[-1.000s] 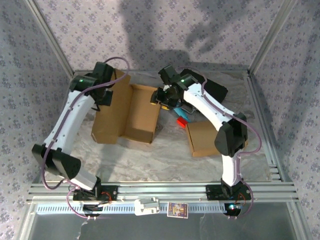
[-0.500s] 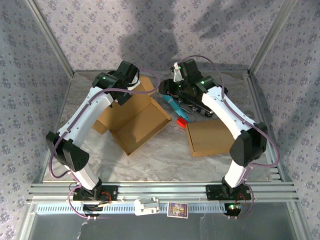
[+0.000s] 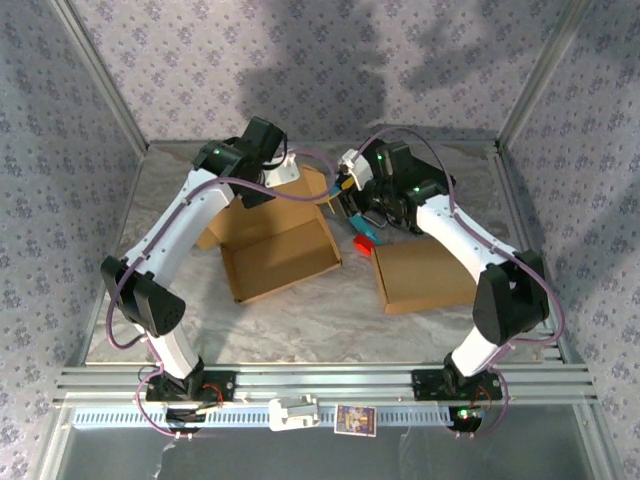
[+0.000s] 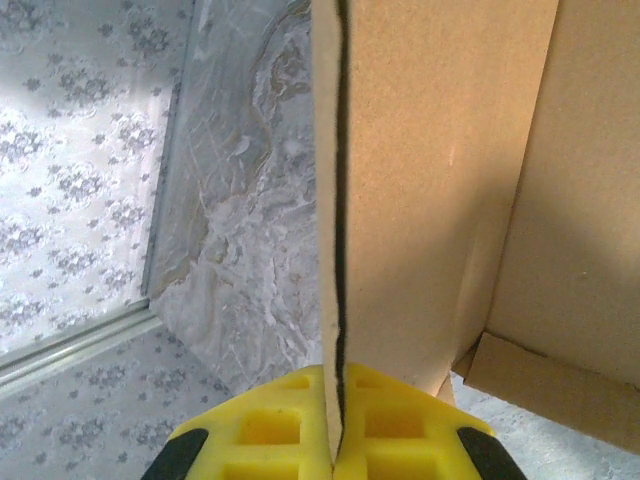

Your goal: Fold the paper box

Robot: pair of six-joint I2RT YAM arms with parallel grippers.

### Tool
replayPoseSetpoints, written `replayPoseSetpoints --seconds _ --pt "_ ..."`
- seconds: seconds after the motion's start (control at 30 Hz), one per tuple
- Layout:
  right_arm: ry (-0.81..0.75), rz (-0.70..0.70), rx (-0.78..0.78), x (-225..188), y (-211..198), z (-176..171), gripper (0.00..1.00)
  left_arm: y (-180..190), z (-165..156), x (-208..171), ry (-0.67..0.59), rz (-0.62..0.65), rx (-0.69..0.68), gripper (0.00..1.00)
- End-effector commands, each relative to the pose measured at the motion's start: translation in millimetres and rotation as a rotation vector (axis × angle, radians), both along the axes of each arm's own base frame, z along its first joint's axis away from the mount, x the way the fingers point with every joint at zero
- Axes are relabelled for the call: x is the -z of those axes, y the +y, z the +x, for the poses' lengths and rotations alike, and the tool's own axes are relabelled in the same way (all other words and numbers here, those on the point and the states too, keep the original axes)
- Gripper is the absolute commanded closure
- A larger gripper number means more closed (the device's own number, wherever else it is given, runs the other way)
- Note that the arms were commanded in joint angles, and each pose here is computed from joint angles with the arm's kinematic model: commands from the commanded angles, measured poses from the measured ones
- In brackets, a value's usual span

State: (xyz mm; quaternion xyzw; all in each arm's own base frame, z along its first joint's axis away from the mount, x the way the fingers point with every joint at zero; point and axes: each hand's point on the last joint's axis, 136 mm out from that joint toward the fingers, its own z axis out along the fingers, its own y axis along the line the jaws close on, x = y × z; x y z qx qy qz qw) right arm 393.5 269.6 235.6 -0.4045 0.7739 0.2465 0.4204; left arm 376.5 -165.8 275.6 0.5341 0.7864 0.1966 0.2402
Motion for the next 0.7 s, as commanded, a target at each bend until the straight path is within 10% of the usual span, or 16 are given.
replayPoseSetpoints --seconds 0.0,0.4,0.67 --pt "-0.183 -0.106 -0.107 -18 9 7 0.39 -11 -7 -7 0.001 -0.022 0.093 1.0" --pt "-0.126 -0.165 -0.163 -5 31 13 0.44 -20 -8 -4 -0.005 -0.032 0.122 1.0" --pt "-0.113 -0.19 -0.147 1 36 13 0.69 -23 -8 -3 -0.008 -0.018 0.125 1.0"
